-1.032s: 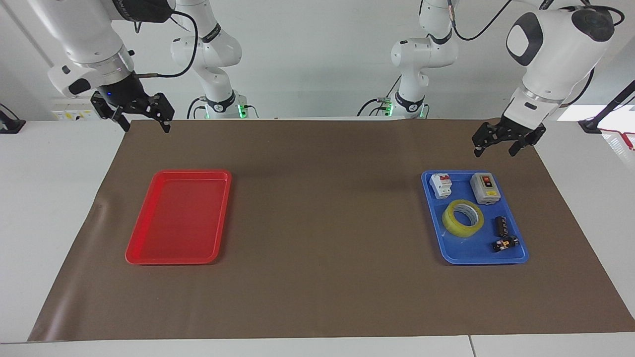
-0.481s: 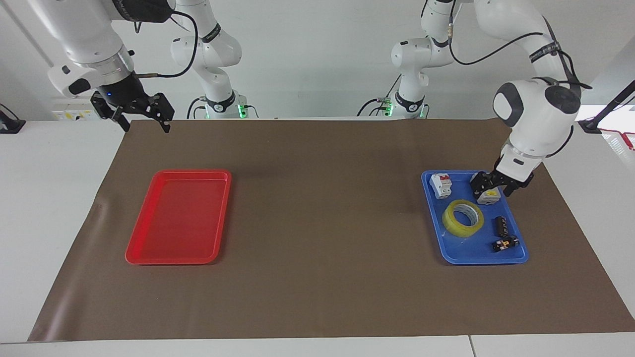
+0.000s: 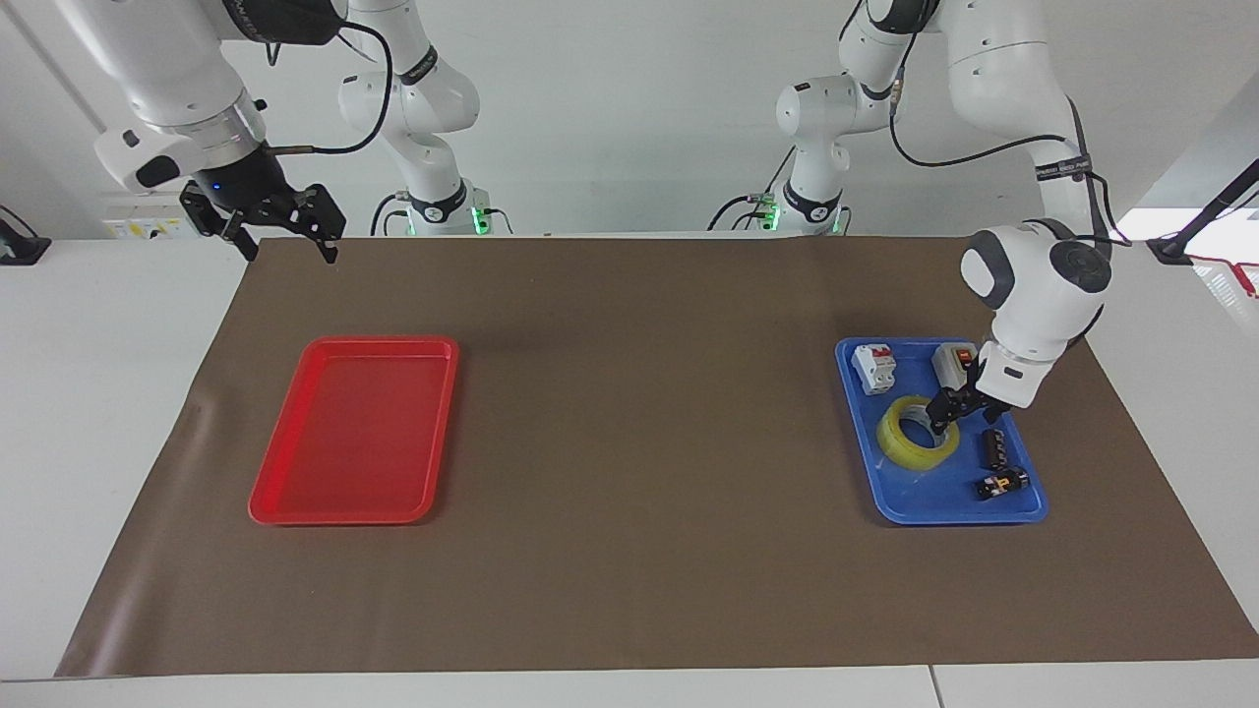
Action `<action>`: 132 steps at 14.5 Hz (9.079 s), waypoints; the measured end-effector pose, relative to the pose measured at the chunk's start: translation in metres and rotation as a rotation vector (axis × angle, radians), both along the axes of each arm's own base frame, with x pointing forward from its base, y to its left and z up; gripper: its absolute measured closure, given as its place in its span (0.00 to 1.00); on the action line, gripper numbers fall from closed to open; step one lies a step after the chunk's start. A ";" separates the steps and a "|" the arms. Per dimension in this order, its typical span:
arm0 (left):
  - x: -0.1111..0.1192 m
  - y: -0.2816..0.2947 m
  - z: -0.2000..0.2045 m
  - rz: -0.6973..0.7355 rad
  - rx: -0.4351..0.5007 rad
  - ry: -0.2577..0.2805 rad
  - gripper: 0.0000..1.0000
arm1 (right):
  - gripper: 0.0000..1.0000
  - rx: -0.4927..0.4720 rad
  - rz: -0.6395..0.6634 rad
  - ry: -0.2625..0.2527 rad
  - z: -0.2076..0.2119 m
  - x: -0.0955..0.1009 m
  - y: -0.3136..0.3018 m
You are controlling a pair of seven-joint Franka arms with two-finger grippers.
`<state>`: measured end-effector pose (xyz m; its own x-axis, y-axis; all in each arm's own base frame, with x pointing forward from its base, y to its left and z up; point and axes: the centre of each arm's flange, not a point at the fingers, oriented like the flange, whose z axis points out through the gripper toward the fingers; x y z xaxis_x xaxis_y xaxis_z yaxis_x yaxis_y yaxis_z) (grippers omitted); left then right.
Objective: Place and move tape with both arms
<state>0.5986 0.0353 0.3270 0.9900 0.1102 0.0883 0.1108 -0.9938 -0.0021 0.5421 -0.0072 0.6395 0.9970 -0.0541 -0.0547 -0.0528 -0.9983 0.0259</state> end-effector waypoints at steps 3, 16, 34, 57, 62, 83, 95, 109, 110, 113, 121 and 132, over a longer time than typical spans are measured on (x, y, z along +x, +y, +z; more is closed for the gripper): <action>-0.001 -0.002 -0.009 0.009 -0.002 0.016 0.22 | 0.00 0.000 0.000 0.000 0.000 0.000 0.000; 0.022 -0.206 0.121 0.210 0.015 0.180 0.79 | 0.00 0.000 0.000 0.000 0.000 0.000 0.000; -0.073 -0.472 -0.004 0.289 -0.066 0.134 0.65 | 0.00 0.000 0.000 0.000 0.000 0.000 0.000; -0.057 -0.074 0.262 -0.080 -0.047 0.262 0.00 | 0.00 0.041 0.157 -0.067 -0.193 0.024 0.314; -0.066 -0.077 0.265 -0.089 -0.046 0.249 0.00 | 0.00 0.024 0.204 -0.122 -0.289 0.035 0.352; -0.065 -0.075 0.271 -0.091 -0.046 0.220 0.00 | 0.78 -0.093 0.306 0.009 -0.213 0.049 0.245; -0.067 -0.073 0.288 -0.094 -0.017 0.166 0.00 | 0.78 -0.049 0.452 -0.054 -0.303 0.017 -0.045; -0.066 -0.072 0.288 -0.092 -0.016 0.164 0.00 | 0.61 -0.054 0.429 -0.094 -0.330 -0.002 -0.061; -0.066 -0.071 0.288 -0.091 -0.016 0.164 0.00 | 0.48 -0.056 0.430 -0.099 -0.323 0.001 -0.061; -0.066 -0.070 0.288 -0.088 -0.016 0.164 0.00 | 0.16 -0.057 0.409 -0.080 -0.251 0.025 -0.045; -0.066 -0.069 0.288 -0.086 -0.017 0.164 0.00 | 0.00 -0.039 0.044 -0.067 -0.059 0.016 -0.001; -0.066 -0.069 0.288 -0.086 -0.017 0.164 0.00 | 0.00 -0.038 -0.023 -0.026 -0.009 -0.002 -0.024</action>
